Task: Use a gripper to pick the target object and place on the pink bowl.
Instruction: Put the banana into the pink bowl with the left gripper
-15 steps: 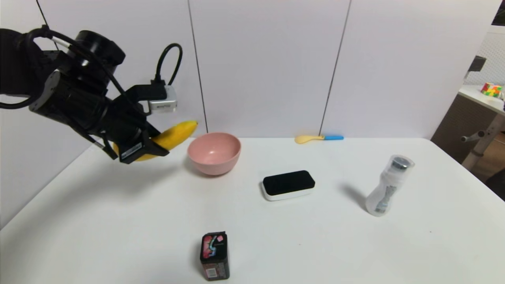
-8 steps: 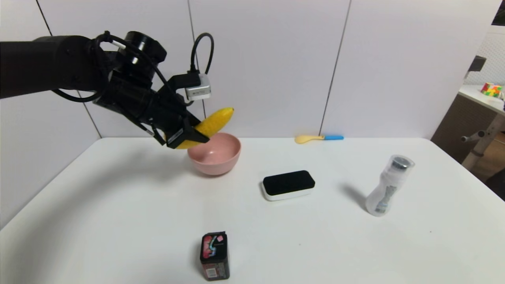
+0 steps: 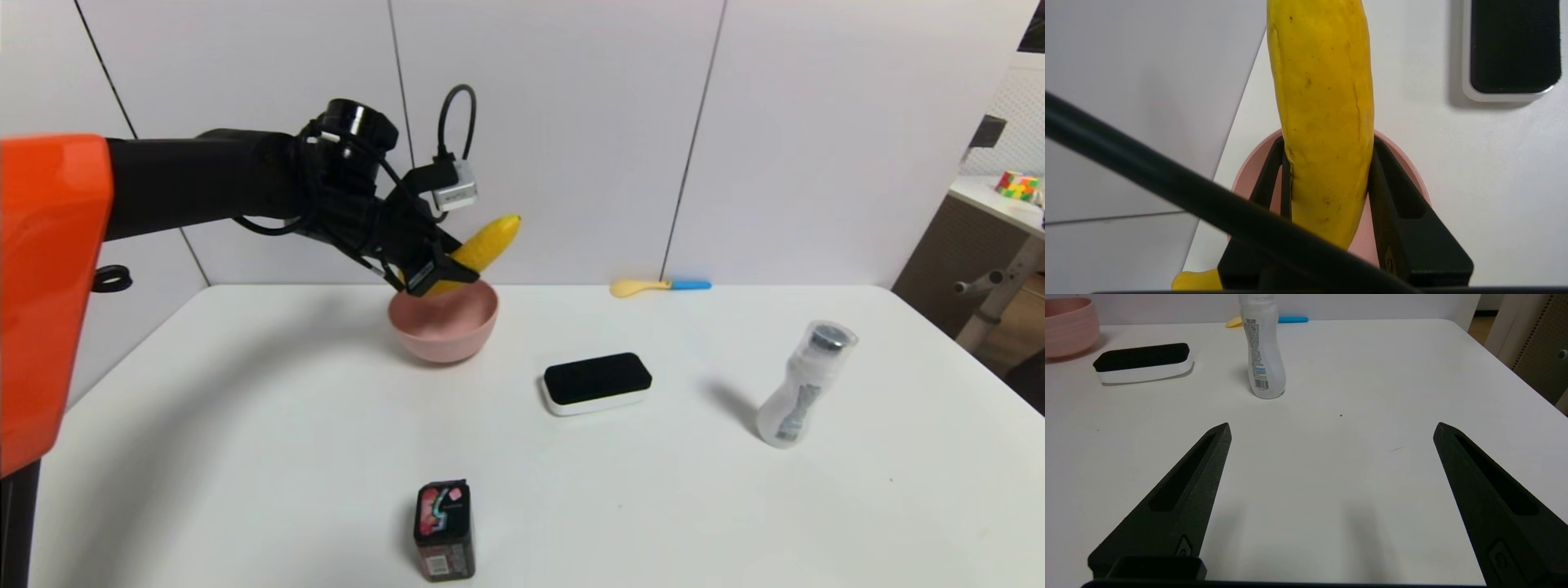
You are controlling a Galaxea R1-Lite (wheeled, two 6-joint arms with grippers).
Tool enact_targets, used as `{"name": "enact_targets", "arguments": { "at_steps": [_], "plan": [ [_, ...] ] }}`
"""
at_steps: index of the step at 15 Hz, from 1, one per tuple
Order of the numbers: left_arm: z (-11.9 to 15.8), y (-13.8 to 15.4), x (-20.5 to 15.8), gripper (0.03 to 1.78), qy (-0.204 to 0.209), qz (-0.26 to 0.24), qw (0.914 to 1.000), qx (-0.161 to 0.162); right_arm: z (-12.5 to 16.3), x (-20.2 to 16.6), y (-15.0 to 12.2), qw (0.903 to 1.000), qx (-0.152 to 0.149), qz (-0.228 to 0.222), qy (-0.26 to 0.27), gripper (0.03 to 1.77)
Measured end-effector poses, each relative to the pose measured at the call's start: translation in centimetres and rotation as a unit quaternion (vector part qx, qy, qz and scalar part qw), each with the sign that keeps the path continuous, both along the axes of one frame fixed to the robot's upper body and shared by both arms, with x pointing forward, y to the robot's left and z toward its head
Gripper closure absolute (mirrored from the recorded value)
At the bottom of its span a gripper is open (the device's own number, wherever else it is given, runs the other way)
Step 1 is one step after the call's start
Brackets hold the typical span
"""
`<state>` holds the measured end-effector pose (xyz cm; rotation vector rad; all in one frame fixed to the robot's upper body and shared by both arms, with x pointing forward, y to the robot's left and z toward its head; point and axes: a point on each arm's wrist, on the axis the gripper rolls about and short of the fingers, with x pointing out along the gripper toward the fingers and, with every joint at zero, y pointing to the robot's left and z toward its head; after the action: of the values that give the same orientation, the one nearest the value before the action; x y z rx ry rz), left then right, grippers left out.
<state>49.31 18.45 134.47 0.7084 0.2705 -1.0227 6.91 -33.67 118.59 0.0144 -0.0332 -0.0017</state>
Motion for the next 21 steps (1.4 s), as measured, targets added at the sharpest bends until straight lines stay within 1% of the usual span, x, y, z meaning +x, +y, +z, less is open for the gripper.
{"name": "enact_targets", "arguments": {
  "at_steps": [1, 3, 6, 7, 10, 12, 14, 17, 21],
  "plan": [
    [-0.4, -0.3, 0.4, 1.25, -0.002, -0.001, 1.0, -0.004, 0.0, 0.0, 0.0, 1.0, 0.0, 0.0, 0.0, 0.09],
    [-1.2, -0.9, 0.9, 1.25, 0.005, 0.0, 0.9999, -0.01, 0.0, 0.0, 0.0, 1.0, 0.0, 0.0, 0.0, 0.09],
    [-2.2, -1.2, 1.3, 1.25, 0.017, -0.003, 0.9998, -0.007, 0.0, 0.0, 0.0, 1.0, 0.0, 0.0, 0.0, 0.09],
    [-2.5, -1.3, 1.4, 1.2, 0.02, -0.003, 0.9998, -0.006, 0.0, 0.0, 0.0, 1.0, 0.0, -0.001, 0.0, 0.09],
    [-2.9, -1.4, 1.5, 0.85, 0.024, -0.004, 0.9997, -0.005, 0.0, 0.0, 0.0, 1.0, 0.0, 0.0, 0.0, 0.09],
    [-2.9, -1.4, 1.6, 0.68, 0.024, -0.003, 0.9997, -0.005, 0.0, 0.0, 0.0, 1.0, 0.0, 0.0, 0.0, 0.09],
    [-2.8, -1.4, 1.5, 0.54, 0.024, -0.003, 0.9997, -0.004, 0.0, 0.0, 0.0, 1.0, 0.0, 0.0, 0.0, 0.09],
    [-1.6, -0.9, 0.9, 0.41, 0.018, 0.002, 0.9998, -0.009, 0.0, 0.0, 0.0, 1.0, 0.0, 0.0, 0.0, 0.09],
    [1.2, 1.0, -0.7, 0.29, 0.007, 0.018, 0.9997, -0.014, 0.0, 0.0, 0.0, 1.0, 0.0, 0.0, 0.0, 0.09]
  ]
}}
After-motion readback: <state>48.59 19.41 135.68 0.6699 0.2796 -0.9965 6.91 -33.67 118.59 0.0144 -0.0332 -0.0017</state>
